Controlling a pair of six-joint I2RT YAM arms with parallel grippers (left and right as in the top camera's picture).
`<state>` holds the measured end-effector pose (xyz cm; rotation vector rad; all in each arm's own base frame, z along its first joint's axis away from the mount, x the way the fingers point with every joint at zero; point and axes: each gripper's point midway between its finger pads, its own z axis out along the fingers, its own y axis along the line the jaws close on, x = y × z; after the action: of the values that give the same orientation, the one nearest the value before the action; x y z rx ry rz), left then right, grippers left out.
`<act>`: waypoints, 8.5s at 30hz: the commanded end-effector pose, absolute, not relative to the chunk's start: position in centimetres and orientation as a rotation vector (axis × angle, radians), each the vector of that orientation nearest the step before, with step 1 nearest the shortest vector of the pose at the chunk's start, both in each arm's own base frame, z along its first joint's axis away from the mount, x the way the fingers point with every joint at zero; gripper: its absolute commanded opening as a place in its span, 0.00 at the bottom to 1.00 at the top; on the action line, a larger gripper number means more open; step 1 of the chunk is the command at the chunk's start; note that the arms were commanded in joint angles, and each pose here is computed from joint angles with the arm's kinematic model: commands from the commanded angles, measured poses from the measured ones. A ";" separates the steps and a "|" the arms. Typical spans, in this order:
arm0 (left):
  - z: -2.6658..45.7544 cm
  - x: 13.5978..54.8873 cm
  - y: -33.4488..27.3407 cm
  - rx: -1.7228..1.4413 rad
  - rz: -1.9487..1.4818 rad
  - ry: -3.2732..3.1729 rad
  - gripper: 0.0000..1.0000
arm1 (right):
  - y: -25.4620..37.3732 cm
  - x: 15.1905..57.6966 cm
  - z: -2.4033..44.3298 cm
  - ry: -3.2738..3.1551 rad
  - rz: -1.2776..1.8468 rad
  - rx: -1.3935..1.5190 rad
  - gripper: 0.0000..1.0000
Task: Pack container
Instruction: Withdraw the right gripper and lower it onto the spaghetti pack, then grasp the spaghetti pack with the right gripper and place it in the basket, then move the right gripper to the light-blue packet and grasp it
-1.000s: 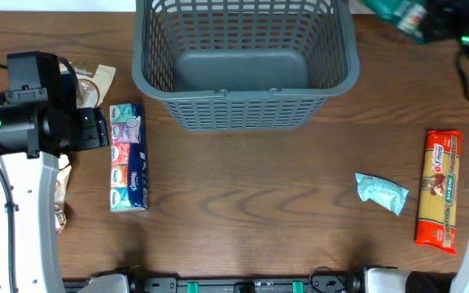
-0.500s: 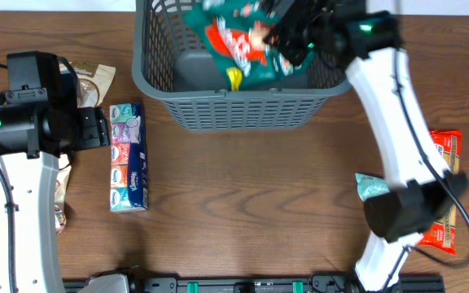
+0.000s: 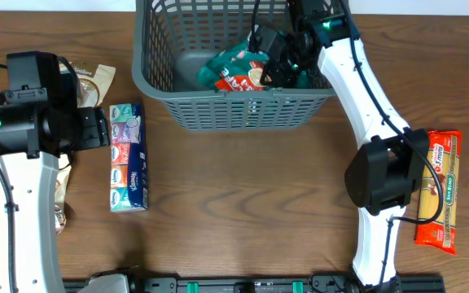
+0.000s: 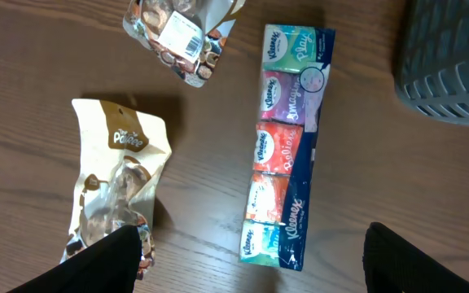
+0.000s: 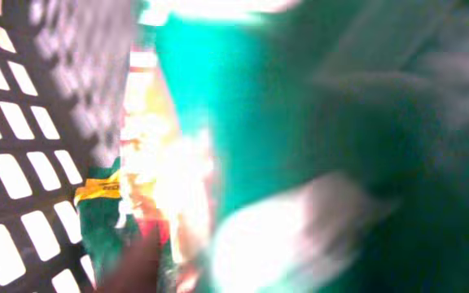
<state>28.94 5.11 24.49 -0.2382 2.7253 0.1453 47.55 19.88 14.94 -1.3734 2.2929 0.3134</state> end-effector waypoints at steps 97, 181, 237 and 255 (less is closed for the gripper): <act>24.4 28.6 4.9 -0.231 0.123 2.743 0.77 | -21.7 31.4 6.5 2.662 0.036 0.790 0.01; 24.2 28.1 4.7 -0.225 0.114 2.767 0.77 | 13.1 41.7 42.7 1.995 0.280 -0.806 0.99; 24.2 28.3 4.3 -0.328 0.062 2.750 0.77 | -4.9 23.6 14.7 2.837 -0.099 -1.045 0.88; 24.3 28.1 5.5 -0.344 0.156 2.743 0.77 | -6.4 21.8 3.0 2.858 -0.098 -1.037 0.93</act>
<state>28.20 4.84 24.16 -0.3198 2.7497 0.1154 22.01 -6.27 3.80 -1.0132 2.8582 -0.1146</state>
